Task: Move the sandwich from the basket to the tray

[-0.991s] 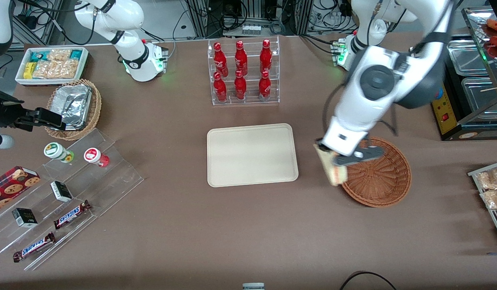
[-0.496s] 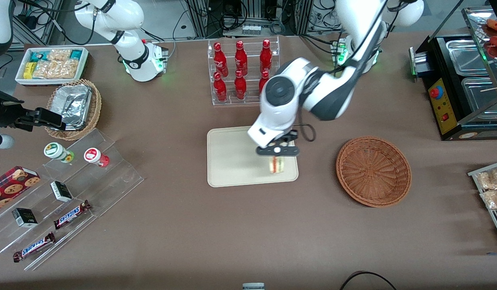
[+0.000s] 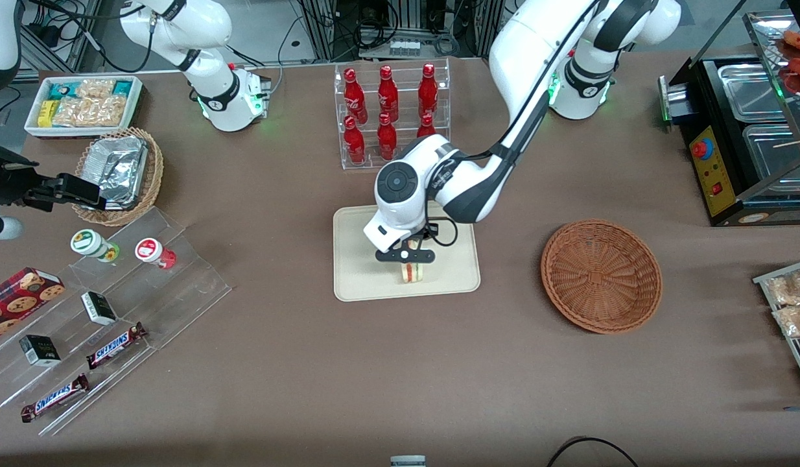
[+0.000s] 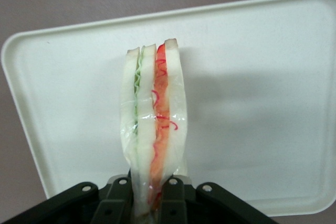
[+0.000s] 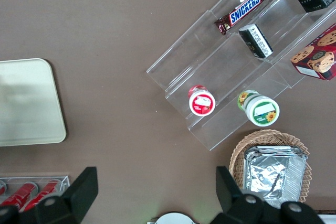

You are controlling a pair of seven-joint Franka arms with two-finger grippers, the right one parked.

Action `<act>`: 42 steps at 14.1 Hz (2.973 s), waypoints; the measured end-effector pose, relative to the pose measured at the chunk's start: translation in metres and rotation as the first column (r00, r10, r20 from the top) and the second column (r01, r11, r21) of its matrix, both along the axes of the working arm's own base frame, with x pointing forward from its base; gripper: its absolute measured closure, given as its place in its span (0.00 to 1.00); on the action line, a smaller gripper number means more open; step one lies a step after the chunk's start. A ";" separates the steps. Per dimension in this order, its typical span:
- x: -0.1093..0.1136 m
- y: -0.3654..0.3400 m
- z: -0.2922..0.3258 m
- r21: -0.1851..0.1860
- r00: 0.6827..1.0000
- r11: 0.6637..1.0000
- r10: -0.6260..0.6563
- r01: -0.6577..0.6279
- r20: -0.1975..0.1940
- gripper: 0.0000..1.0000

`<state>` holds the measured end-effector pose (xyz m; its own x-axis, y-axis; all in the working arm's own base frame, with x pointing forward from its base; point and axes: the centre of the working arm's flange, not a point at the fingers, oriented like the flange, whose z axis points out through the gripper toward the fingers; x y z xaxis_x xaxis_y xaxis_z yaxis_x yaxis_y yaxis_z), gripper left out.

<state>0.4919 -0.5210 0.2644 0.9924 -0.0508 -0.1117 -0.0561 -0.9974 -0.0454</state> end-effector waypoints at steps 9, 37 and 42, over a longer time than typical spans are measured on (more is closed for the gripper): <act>-0.024 -0.019 -0.024 0.027 1.000 1.000 -0.003 0.004 -0.022 0.83; 0.051 0.370 0.360 0.003 0.996 0.997 0.075 -0.075 0.047 0.00; 0.056 0.441 0.363 -0.004 0.999 0.999 0.033 -0.033 0.026 0.00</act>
